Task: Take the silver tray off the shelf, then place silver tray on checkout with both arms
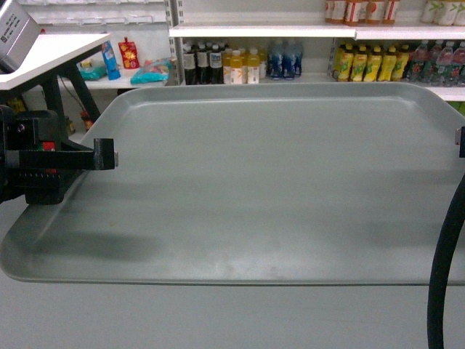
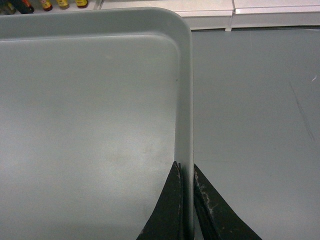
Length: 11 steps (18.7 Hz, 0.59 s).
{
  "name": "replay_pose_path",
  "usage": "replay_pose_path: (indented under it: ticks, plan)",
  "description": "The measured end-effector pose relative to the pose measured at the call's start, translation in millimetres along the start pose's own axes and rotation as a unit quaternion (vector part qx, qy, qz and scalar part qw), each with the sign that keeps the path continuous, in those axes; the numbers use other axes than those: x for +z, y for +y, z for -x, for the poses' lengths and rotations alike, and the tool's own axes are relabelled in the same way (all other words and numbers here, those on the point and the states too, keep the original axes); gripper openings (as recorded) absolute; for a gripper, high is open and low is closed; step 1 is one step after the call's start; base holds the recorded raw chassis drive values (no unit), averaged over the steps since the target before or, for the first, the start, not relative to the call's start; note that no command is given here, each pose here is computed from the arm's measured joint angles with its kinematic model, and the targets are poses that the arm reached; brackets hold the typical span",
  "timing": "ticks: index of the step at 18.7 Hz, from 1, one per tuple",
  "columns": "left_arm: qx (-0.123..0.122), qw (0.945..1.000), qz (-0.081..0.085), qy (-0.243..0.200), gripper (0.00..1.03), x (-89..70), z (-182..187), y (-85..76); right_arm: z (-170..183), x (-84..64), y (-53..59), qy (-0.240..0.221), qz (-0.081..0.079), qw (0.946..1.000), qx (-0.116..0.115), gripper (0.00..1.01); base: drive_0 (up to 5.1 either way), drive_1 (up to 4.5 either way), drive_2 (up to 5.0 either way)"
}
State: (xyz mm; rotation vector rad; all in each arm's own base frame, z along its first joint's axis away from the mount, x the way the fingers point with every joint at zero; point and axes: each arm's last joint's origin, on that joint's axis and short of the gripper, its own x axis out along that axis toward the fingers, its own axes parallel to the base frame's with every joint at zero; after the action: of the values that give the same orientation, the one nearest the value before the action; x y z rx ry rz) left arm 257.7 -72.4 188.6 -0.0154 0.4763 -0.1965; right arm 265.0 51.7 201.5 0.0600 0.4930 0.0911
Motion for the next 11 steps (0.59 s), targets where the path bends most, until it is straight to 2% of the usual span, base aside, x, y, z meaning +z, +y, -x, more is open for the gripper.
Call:
replay_pose_path:
  ticks: [3,11]
  plan:
    - [0.0,1.0,0.0,0.0,0.03,0.0,0.0,0.0,0.0,0.0,0.0,0.0,0.0,1.0,0.0,0.03,0.0,0.0,0.0]
    - [-0.001,1.0,0.0,0.0,0.03,0.1,0.0,-0.2,-0.1,0.1,-1.2,0.0,-0.001,1.0,-0.001,0.03,-4.6,2.49,2.5]
